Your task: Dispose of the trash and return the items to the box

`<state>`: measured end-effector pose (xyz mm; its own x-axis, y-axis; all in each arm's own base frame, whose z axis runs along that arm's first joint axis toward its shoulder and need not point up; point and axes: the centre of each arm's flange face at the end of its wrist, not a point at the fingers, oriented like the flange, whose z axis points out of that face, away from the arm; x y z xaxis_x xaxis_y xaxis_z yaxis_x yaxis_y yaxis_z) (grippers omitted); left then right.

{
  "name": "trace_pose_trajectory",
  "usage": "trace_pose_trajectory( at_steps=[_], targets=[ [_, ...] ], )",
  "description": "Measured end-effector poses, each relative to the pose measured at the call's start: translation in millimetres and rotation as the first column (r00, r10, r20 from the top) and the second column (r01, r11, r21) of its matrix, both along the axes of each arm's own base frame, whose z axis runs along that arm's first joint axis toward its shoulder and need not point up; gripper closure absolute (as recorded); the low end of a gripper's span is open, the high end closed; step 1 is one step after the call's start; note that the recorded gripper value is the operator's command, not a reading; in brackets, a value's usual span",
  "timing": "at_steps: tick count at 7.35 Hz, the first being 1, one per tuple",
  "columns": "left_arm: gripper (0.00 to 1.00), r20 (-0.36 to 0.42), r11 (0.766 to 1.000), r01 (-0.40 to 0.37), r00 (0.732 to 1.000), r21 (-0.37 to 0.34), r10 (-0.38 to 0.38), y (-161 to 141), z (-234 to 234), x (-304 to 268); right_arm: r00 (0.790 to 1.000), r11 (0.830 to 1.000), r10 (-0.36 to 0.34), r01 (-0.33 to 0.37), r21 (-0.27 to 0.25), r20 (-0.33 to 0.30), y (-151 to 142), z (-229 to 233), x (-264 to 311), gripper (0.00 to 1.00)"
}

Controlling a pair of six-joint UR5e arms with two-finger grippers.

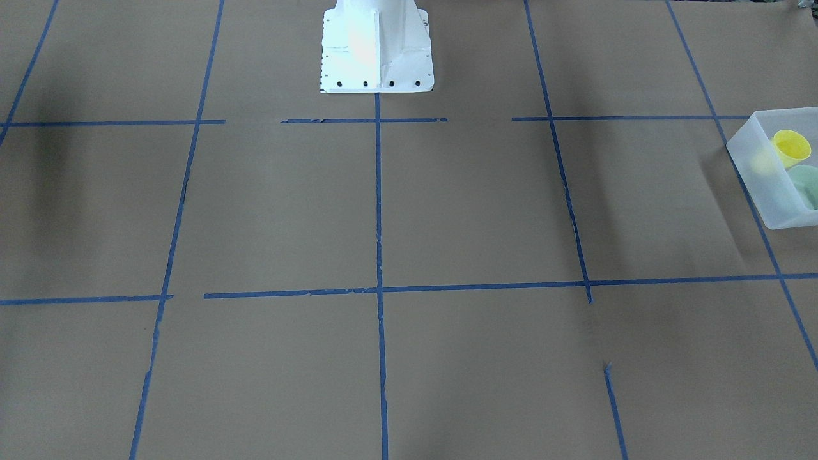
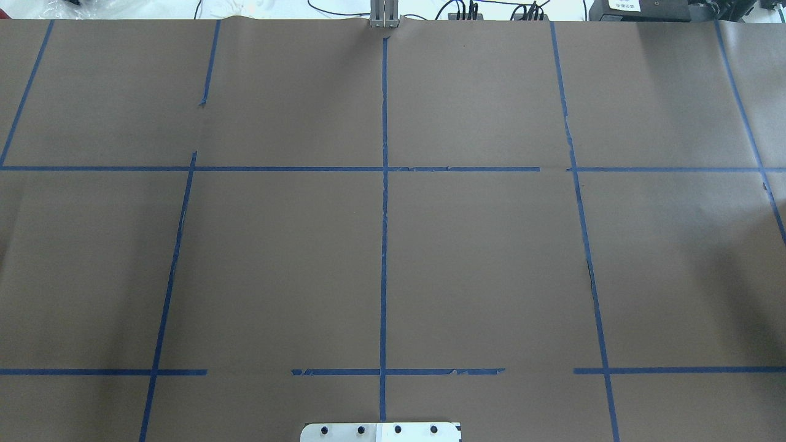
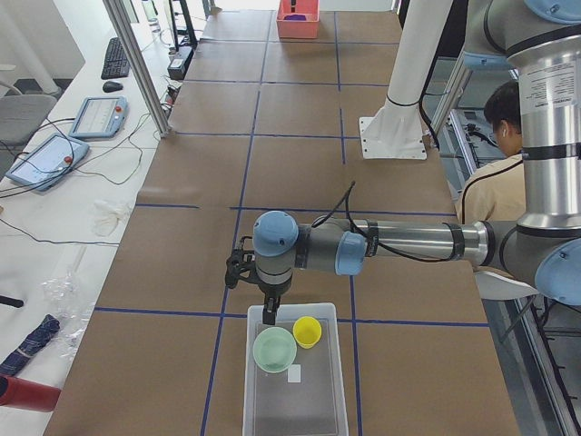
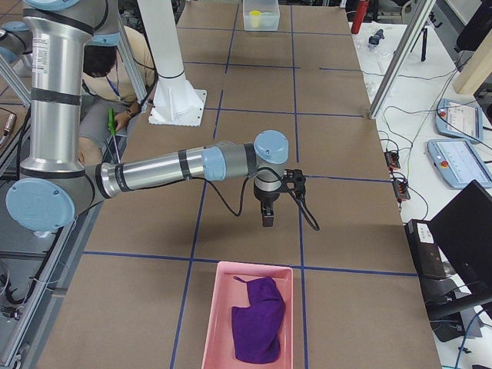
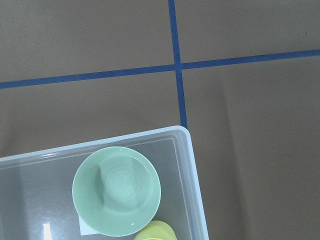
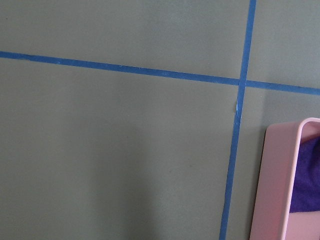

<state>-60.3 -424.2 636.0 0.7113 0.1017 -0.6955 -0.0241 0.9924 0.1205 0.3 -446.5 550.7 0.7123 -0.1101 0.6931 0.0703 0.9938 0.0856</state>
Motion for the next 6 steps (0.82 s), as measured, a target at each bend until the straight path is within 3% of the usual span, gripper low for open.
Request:
trace_pose_trajectory(
  at_steps=[4,6],
  targets=[
    [0.0,-0.003,1.0,-0.001,1.0,0.018,0.001,1,-8,0,1.0,0.999,-0.005,0.005,-0.031,-0.008,6,22,1,0.0],
    [0.0,-0.004,0.999,0.0,1.0,0.033,0.001,-1,-15,0,1.0,1.0,0.013,-0.013,-0.028,-0.009,34,53,15,0.0]
  ],
)
